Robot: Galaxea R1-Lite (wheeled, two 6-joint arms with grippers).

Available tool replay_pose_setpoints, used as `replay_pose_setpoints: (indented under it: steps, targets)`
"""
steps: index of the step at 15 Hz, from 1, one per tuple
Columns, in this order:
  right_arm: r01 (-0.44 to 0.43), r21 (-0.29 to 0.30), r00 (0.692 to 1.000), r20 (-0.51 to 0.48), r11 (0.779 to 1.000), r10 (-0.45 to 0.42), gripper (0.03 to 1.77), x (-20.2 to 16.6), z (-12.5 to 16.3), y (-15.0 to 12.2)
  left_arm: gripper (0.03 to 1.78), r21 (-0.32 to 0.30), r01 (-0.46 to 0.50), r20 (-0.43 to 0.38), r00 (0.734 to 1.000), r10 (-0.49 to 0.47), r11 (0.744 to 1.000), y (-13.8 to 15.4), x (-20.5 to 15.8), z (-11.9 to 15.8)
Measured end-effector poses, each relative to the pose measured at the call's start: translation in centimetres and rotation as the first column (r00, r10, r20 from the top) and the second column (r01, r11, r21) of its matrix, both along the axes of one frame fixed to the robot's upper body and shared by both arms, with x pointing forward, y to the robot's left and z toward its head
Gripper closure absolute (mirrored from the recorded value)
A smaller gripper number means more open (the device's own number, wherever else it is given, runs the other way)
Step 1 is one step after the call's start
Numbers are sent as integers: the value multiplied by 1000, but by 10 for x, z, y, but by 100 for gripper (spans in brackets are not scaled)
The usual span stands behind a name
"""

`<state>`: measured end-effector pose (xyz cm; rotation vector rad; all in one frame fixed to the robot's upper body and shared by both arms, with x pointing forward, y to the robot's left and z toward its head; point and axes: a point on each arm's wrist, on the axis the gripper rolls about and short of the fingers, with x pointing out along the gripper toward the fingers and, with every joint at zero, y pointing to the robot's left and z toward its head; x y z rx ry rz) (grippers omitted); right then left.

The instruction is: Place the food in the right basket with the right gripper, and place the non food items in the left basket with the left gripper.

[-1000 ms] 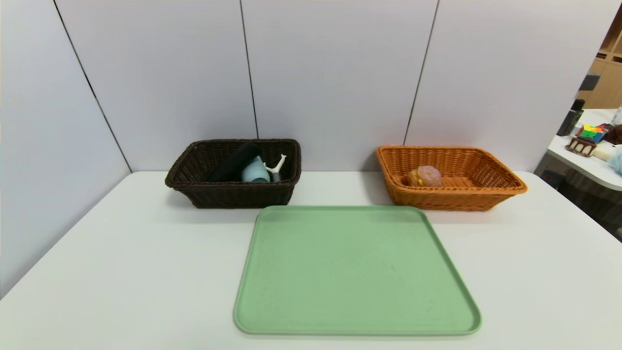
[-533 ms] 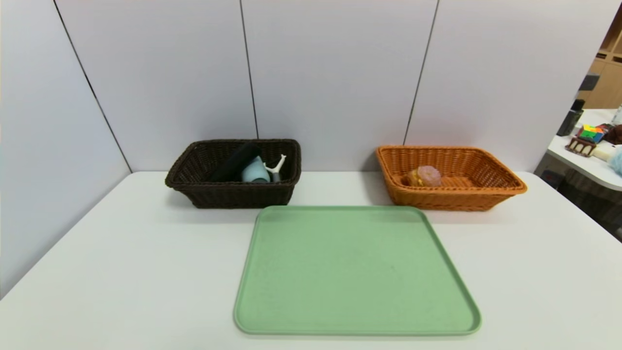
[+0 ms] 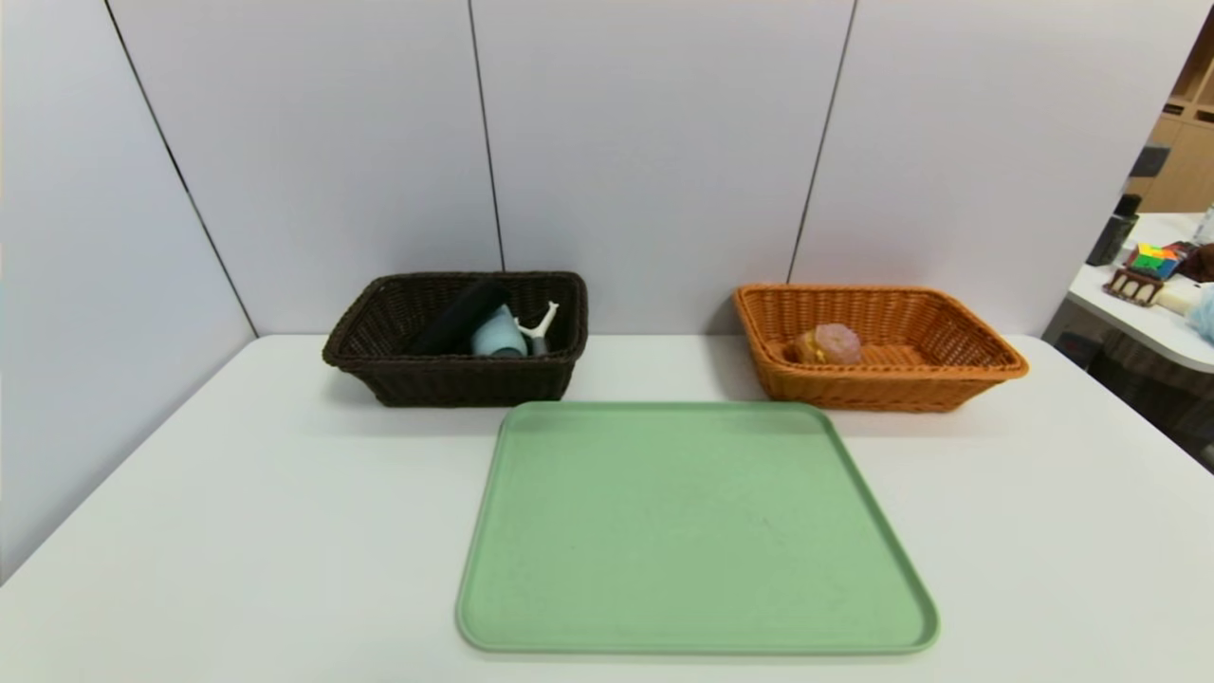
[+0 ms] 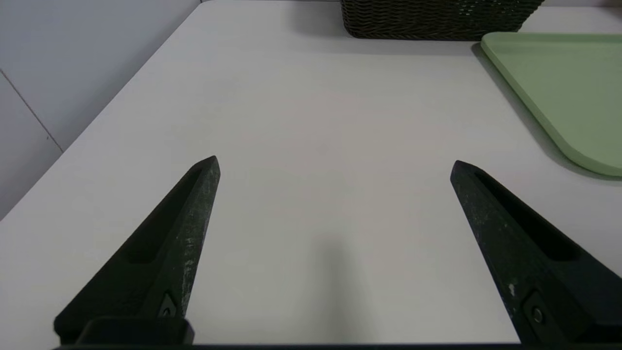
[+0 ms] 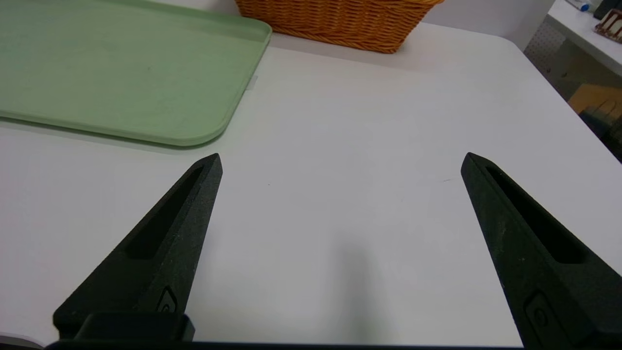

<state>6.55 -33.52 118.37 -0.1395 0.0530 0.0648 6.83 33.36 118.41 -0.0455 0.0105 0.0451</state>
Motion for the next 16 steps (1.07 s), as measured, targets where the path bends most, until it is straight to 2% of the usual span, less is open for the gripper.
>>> replay_pose_setpoints:
  steps: [3, 6, 7, 16]
  targets:
    - [11, 35, 1000, -10, 999, -11, 10, 0, 0, 0, 12, -26, -10, 4, 1000, 10, 1000, 0, 0, 0]
    - [59, 126, 998, -8, 990, -58, 10, 0, 1, -1, 12, -27, -10, 8, 1000, 10, 1000, 0, 0, 1]
    - [66, 139, 998, -9, 988, -65, 10, 0, 1, -1, 12, -27, -10, 8, 1000, 10, 1000, 0, 0, 1]
    - [69, 144, 998, -8, 987, -69, 10, 0, 1, -1, 12, -23, -9, 8, 1000, 9, 1000, 0, 0, 0]
